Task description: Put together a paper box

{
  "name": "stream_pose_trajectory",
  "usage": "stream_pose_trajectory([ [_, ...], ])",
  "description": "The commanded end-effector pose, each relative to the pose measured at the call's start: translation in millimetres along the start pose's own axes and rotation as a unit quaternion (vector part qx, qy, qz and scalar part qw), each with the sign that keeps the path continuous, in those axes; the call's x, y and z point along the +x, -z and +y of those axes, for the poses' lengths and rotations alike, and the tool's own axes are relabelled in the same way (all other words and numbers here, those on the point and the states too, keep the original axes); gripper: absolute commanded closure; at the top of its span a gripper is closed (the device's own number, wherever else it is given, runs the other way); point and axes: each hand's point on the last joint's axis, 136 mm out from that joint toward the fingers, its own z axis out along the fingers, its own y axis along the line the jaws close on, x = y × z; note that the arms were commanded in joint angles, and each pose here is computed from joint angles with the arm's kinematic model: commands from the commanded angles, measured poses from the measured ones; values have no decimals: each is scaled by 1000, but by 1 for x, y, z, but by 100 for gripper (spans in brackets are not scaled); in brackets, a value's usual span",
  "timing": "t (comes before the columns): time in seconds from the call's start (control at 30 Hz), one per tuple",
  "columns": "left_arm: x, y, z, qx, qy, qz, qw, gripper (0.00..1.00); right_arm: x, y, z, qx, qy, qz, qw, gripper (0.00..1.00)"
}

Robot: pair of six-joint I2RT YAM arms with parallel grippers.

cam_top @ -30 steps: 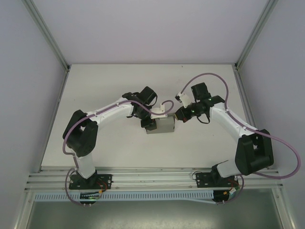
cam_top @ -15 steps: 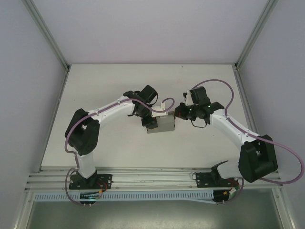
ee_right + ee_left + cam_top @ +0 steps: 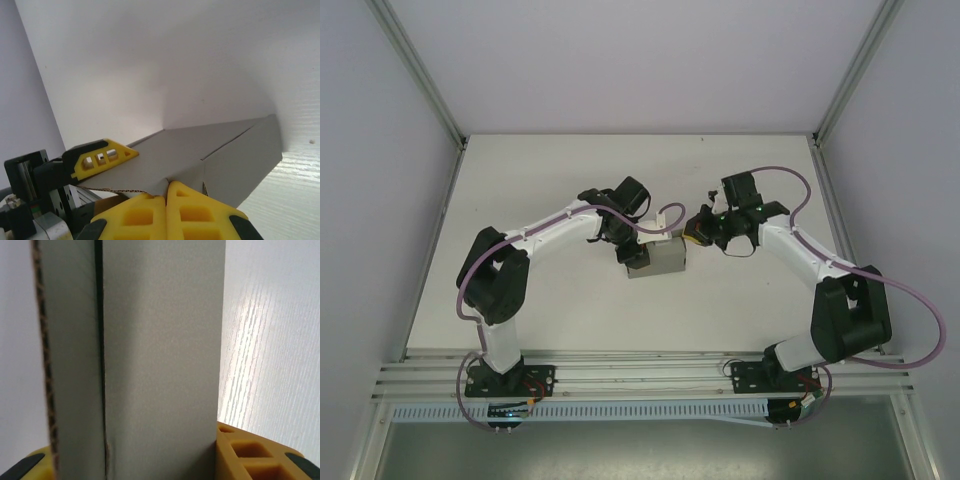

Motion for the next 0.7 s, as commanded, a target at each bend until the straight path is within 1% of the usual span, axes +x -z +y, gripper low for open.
stream_pose_trajectory([
  [0.0,11,-23,-10,23,-23,15,999,59,13,15,42,-86,44,45,994,100],
  [0.1,16,-26,-10,25,-26,27,999,59,-1,27,51,-125,32,29,991,100],
  [0.17,18,-27,-11,29,-28,31,999,59,-6,29,53,-144,20,31,989,100],
  [0.37,14,-26,-13,35,-32,21,999,59,3,19,41,-164,27,40,985,100],
  [0.5,11,-26,-11,33,-36,20,999,59,21,10,11,-112,106,36,987,100],
  [0.57,8,-25,-8,32,-35,20,999,59,33,3,-3,-95,150,35,983,100],
  [0.67,3,-25,-6,34,-28,21,999,59,44,-9,-29,-40,202,30,978,100],
])
